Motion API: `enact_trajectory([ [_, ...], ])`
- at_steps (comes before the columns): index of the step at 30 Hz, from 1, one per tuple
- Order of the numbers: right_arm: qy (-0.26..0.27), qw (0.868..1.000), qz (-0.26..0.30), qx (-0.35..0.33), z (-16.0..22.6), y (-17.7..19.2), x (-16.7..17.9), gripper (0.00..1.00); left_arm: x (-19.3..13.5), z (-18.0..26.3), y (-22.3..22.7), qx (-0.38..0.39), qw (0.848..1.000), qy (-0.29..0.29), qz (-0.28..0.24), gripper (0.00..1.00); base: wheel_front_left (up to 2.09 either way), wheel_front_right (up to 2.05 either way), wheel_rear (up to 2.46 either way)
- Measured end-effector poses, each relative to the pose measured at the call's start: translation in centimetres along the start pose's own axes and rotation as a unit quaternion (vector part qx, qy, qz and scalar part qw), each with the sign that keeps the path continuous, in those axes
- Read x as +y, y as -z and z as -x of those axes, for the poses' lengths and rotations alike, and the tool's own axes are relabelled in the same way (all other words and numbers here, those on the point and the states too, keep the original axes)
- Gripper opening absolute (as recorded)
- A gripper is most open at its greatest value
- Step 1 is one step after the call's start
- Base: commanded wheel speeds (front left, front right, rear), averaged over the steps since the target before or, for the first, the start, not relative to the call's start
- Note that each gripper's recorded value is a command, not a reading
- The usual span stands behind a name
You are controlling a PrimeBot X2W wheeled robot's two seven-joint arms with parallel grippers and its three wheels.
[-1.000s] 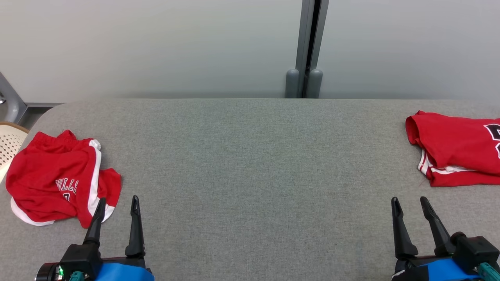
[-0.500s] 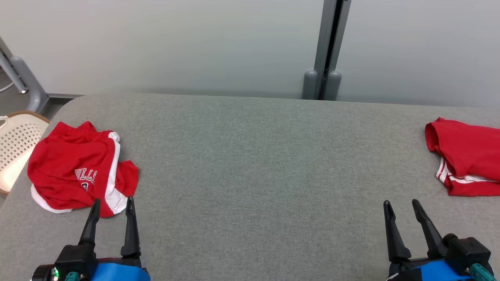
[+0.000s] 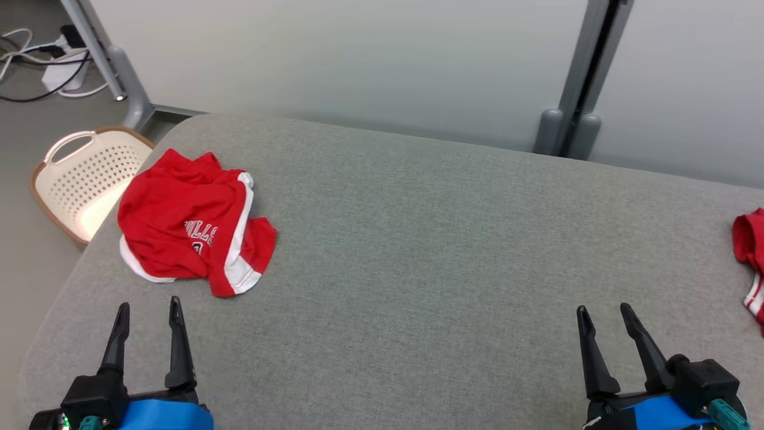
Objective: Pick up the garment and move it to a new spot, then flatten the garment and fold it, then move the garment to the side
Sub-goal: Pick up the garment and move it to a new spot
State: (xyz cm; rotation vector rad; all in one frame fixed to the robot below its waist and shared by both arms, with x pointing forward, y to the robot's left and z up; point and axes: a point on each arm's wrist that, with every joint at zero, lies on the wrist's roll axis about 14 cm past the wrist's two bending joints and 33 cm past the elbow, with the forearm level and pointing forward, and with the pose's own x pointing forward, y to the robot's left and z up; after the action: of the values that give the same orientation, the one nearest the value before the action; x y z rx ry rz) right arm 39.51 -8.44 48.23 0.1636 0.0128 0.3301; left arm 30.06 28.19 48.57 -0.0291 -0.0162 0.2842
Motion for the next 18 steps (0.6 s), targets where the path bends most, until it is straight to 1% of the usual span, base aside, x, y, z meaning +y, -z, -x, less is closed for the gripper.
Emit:
enact_trajectory([
  [11,-0.066,0.998,0.001,0.014,-2.6,1.0,4.1,1.0,5.1,2.8,-0.5,-0.004,0.996,-0.086,-0.008,1.0,0.0,0.0,0.0],
  [18,-0.092,0.996,0.0,0.02,-3.6,1.5,5.8,1.0,7.0,4.3,-0.6,-0.003,0.993,-0.119,-0.01,1.0,0.0,0.0,0.0],
])
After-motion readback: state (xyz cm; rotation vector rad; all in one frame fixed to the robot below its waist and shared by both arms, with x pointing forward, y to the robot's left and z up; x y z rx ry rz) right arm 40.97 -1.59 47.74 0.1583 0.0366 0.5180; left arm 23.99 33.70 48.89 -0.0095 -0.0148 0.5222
